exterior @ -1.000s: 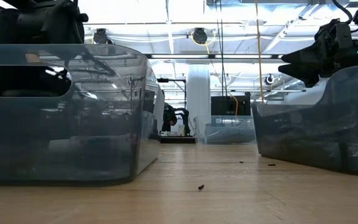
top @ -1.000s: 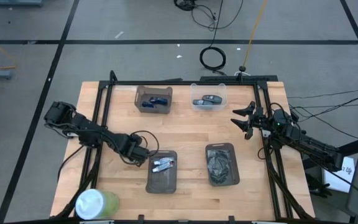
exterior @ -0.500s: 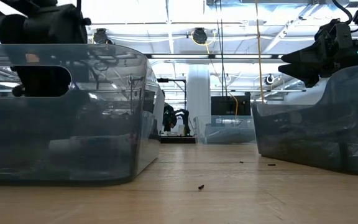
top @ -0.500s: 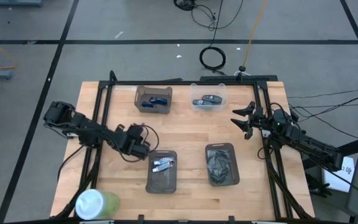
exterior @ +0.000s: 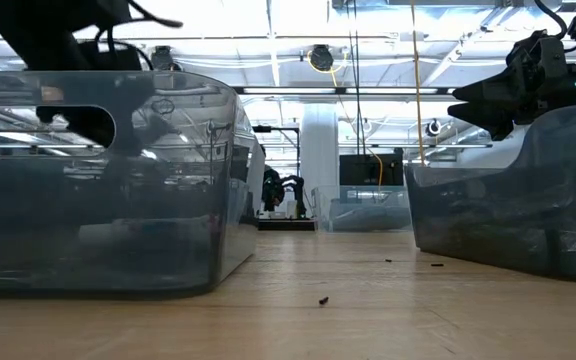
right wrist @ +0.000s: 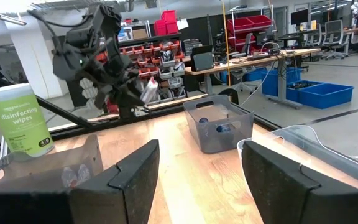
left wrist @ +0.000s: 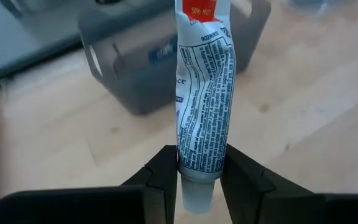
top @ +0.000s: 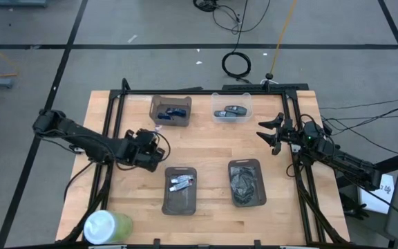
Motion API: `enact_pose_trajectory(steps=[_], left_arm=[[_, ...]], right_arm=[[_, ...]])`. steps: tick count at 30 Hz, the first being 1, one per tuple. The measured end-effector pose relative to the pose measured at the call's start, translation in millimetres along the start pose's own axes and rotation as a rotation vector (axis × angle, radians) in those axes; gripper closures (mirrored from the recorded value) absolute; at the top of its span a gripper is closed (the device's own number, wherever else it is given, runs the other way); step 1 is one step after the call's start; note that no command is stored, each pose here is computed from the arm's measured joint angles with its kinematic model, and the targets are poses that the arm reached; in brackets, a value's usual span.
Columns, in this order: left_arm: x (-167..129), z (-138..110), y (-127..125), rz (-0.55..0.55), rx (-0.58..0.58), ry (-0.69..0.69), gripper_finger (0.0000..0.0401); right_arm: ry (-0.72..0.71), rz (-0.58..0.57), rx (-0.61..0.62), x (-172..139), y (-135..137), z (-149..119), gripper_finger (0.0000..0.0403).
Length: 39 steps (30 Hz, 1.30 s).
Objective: Pick & Place Travel size toiletries
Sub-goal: Put the white toothpaste into the bottom left black bin
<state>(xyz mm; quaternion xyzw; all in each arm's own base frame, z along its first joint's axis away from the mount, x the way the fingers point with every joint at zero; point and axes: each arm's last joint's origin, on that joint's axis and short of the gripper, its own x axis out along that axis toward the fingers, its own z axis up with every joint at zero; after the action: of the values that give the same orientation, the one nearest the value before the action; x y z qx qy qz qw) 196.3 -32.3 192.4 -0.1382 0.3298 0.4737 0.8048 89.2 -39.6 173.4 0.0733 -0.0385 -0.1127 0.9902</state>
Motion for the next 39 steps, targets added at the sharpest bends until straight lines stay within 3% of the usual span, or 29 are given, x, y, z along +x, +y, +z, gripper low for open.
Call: enact_pose_trajectory(steps=[7,13,22,26,36,39], left_arm=[[-15,13,16,-0.036,0.018,-0.064,0.0304],[-24,15,36,-0.004,-0.043,-0.112,0.0304],[-4,-19,63,-0.008,-0.199,-0.177,0.0304],[5,-28,58,-0.119,-0.251,-0.220,0.0304],[7,-15,34,-0.602,-0.052,-0.333,0.0304],[8,-11,33,-0.685,-0.049,-0.380,0.0304]], right_arm=[[0.000,0.000,0.000,0,0,0,0.0187],[0.000,0.000,0.000,0,0,0,0.0184],[0.000,0.000,0.000,0,0,0,0.0186],[0.000,0.000,0.000,0,0,0,0.0186],[0.000,0.000,0.000,0,0,0,0.0184],[0.000,0.000,0.000,0,0,0,0.0184]])
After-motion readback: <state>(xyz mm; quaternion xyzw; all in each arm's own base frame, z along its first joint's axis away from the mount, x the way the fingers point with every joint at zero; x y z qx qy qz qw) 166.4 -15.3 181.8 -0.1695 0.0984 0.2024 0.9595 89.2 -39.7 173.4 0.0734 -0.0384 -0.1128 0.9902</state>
